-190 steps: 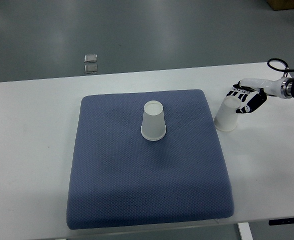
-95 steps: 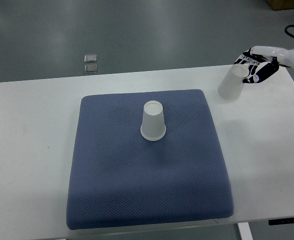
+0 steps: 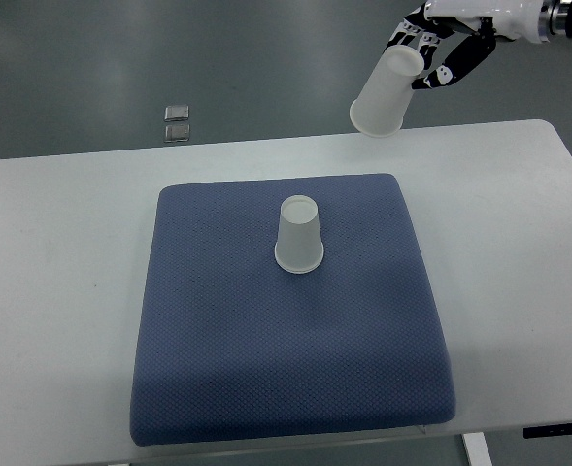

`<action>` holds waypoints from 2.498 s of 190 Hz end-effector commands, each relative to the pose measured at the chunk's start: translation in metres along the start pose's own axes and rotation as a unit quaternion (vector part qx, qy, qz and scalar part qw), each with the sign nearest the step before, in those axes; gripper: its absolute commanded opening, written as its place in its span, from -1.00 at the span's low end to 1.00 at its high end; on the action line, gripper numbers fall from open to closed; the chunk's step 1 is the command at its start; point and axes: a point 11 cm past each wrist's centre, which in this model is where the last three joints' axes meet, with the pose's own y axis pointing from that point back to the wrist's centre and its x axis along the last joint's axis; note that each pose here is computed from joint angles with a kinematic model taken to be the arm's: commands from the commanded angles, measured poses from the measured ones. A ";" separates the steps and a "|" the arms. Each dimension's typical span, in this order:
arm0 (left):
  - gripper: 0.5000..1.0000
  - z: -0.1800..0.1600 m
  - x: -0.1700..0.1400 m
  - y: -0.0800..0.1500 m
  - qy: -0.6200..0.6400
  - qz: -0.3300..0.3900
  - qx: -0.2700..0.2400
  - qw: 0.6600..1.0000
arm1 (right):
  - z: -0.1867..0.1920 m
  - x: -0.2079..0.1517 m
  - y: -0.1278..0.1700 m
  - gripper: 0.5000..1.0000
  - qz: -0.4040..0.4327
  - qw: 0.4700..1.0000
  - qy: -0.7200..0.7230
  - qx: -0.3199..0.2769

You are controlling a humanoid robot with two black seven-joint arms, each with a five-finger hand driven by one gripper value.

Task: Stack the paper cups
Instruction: 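Lift the cup with the right hand and carry it over the pad cup, then lower the held cup onto the upside-down cup on the pad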

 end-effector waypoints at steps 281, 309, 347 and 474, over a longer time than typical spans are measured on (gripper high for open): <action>1.00 0.000 0.000 0.000 0.000 0.000 -0.001 1.000 | -0.072 -0.078 -0.068 -1.00 -0.159 0.983 0.079 0.048; 1.00 0.000 0.000 0.000 0.000 0.000 0.000 1.000 | -0.071 -0.080 -0.068 -1.00 -0.161 0.983 0.079 0.046; 1.00 0.000 0.000 0.000 0.000 0.000 0.000 1.000 | -0.072 -0.080 -0.069 -1.00 -0.162 0.982 0.080 0.048; 1.00 0.000 0.000 0.000 0.000 0.000 -0.001 1.000 | -0.072 -0.089 -0.072 -1.00 -0.170 0.981 0.078 0.046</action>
